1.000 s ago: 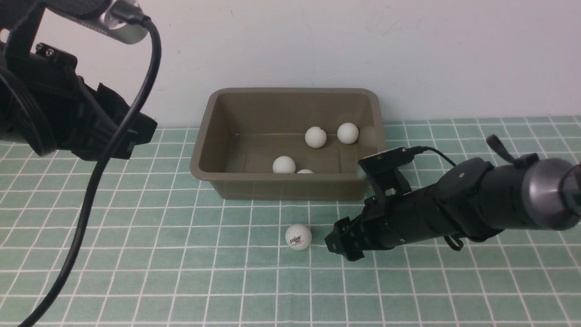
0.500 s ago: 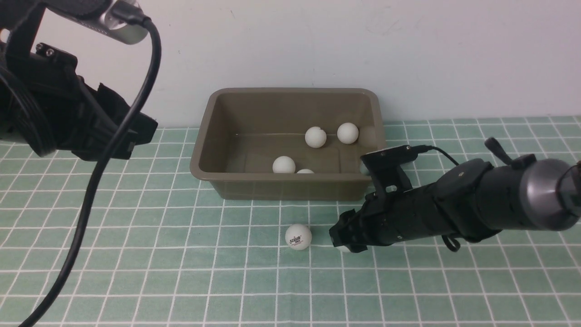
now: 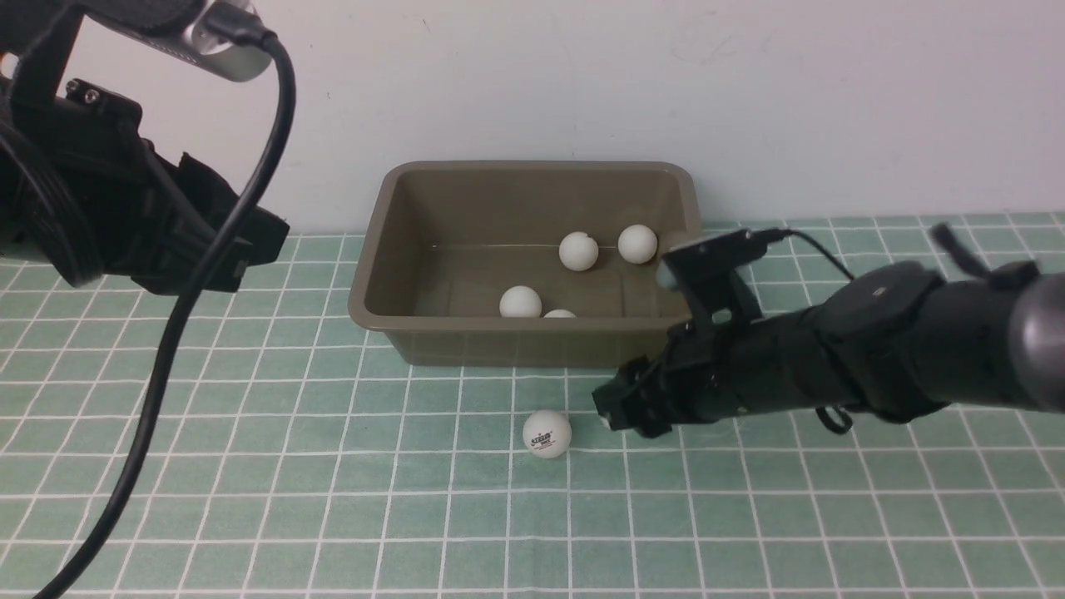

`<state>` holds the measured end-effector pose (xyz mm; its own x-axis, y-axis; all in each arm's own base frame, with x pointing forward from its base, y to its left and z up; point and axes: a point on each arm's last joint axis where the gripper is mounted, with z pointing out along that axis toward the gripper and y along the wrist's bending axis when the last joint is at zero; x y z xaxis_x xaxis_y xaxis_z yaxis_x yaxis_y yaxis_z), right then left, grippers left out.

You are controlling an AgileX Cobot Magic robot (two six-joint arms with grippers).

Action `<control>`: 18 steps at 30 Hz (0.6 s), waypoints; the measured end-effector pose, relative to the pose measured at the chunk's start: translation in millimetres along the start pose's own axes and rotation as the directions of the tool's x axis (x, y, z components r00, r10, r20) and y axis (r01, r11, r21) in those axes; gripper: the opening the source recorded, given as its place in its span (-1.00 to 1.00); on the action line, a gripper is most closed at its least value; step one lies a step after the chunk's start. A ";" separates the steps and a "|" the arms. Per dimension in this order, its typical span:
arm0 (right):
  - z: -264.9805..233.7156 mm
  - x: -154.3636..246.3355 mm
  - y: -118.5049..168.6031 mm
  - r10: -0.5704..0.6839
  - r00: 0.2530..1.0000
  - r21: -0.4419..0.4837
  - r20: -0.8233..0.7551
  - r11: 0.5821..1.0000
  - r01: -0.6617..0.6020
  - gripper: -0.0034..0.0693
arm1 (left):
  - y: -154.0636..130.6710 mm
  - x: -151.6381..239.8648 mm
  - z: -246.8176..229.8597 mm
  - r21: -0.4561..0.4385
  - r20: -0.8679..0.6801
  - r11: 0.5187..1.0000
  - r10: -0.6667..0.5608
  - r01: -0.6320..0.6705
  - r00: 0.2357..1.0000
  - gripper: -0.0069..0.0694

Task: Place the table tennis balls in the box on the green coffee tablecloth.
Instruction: 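Release the ping pong ball into the bin and lift the gripper away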

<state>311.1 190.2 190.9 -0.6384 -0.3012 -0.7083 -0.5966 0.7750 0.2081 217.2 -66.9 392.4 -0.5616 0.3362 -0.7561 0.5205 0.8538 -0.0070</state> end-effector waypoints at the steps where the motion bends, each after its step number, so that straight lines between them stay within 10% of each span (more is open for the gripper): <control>1: -4.6 -3.1 1.8 -0.004 1.000 -0.005 0.013 1.000 0.004 0.03 | 0.0 0.0 0.0 0.000 0.000 1.000 0.000 0.000 1.000 -0.12; 18: 0.8 -77.5 -56.5 -0.087 0.975 0.143 0.203 0.988 0.059 0.03 | -1.7 3.5 -0.1 0.018 -0.038 1.000 0.000 0.000 0.999 -0.12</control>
<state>394.7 170.2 233.5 -0.4717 -0.2486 -0.8460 -0.5571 0.8277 0.0674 214.3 -67.1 389.8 -0.5855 0.3514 -0.7306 0.5321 0.8465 -0.0193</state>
